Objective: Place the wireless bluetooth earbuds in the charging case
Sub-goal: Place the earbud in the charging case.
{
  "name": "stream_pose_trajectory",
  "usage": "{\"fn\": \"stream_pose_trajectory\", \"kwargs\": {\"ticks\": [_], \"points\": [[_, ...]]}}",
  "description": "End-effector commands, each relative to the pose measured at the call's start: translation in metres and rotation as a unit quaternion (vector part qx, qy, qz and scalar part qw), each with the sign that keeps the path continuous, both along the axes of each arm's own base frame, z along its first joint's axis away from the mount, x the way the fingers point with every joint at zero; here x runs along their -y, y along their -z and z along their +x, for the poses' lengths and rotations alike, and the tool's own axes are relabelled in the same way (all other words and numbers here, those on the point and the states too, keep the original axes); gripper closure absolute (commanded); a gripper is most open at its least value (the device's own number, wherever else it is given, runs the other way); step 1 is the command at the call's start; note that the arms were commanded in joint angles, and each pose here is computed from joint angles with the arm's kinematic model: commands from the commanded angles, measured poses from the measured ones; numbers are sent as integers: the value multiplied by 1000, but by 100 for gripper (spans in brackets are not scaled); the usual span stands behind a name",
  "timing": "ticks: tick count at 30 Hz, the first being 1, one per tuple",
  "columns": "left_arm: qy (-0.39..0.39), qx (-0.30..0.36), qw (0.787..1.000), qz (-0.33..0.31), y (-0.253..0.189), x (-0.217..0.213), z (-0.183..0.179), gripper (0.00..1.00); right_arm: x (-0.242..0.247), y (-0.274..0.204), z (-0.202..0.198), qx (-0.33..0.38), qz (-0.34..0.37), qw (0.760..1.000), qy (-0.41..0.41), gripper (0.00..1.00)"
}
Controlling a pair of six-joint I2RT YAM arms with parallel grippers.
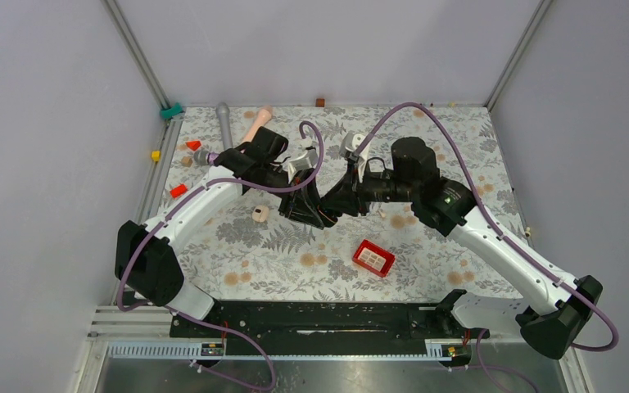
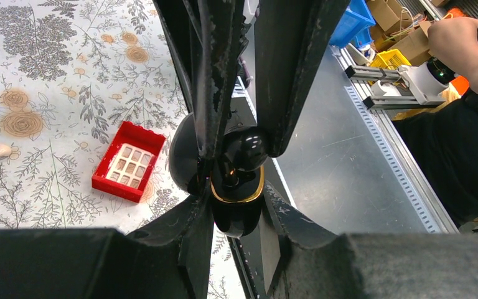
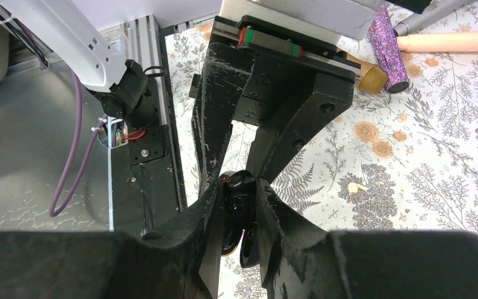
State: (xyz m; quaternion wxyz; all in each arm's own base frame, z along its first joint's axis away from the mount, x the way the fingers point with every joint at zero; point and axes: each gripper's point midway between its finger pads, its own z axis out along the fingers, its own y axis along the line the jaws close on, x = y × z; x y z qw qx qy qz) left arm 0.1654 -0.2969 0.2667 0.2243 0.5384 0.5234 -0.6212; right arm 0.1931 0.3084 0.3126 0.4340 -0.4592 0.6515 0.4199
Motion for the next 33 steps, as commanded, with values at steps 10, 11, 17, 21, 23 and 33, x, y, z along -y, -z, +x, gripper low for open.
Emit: {"fn": "stream_pose_trajectory", "kwargs": {"ticks": [10,11,17,21,23,33], "points": [[23,26,998,-51,-29,-1,-8,99,-10,4,-4,16,-4,1000,-17,70],[22,28,998,-52,-29,-1,-8,99,-10,5,-5,16,-5,1000,-18,70],[21,33,998,-53,-31,-2,-8,99,-8,7,-5,22,-12,999,-19,70],[18,38,998,-56,-34,-4,-8,99,-7,6,-9,25,-12,999,-29,68],[17,38,997,-59,-35,-6,-7,99,-7,7,-11,24,-14,999,-34,67],[15,37,997,-62,-36,-8,-7,99,-7,3,-13,23,-12,999,-37,62]]}}
